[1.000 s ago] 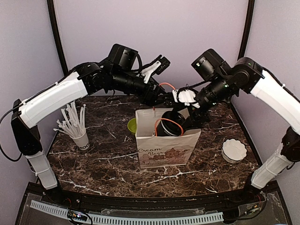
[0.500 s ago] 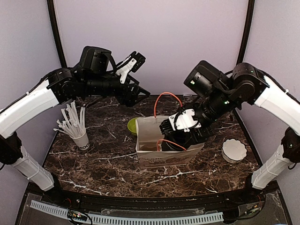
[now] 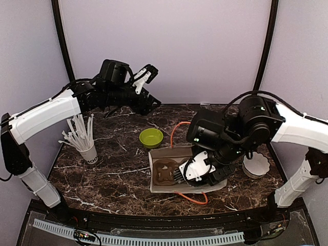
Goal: Pack the takeout coffee
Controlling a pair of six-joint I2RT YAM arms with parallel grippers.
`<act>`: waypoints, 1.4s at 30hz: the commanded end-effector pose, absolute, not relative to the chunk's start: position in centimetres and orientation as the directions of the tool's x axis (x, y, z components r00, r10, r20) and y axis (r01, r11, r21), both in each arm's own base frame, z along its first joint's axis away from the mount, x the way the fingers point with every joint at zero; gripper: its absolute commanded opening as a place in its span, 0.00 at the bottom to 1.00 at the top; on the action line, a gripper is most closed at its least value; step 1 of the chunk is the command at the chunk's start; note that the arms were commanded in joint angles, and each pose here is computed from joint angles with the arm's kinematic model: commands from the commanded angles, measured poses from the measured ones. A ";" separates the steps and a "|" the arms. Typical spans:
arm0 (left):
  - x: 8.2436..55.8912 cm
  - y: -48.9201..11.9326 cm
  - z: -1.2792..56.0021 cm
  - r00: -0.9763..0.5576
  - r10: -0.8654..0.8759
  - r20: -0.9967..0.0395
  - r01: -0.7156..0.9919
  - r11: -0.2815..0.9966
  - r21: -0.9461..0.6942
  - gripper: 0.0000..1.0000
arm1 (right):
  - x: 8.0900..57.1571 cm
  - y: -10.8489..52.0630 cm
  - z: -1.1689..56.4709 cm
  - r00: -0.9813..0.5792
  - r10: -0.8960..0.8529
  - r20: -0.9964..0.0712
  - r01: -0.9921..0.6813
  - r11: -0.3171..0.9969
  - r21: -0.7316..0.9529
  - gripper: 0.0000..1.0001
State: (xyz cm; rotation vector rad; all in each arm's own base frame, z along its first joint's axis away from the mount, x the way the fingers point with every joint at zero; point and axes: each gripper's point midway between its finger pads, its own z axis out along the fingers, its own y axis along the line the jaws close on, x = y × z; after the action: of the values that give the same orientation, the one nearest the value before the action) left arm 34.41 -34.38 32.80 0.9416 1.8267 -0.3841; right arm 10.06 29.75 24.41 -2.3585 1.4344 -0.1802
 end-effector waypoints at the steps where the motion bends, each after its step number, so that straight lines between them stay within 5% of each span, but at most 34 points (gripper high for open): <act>1: 34.6 -34.3 32.1 -0.212 0.382 -0.899 0.766 0.636 0.090 0.74 | 9.8 28.9 22.9 0.499 -0.866 0.031 -0.775 -0.462 -0.431 0.30; 16: 32.5 -34.7 29.4 -0.237 0.373 -0.897 0.832 0.555 0.011 0.74 | 10.9 29.9 21.6 0.515 -0.855 0.068 -0.652 -0.442 -0.617 0.30; 27: 31.0 -34.8 28.4 -0.261 0.377 -0.889 0.860 0.509 -0.036 0.74 | 8.8 27.1 19.5 0.608 -0.790 0.086 -0.603 -0.529 -0.597 0.32; 42: 30.2 -36.0 26.3 -0.303 0.400 -0.865 0.889 0.445 -0.106 0.72 | 11.3 27.6 19.1 0.533 -0.846 0.022 -0.597 -0.395 -0.698 0.29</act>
State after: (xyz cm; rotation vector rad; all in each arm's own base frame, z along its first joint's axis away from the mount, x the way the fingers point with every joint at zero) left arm 30.60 -35.84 26.27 1.0728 1.8978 -0.7197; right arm 10.12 26.96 18.07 -2.2483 1.1318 -0.5102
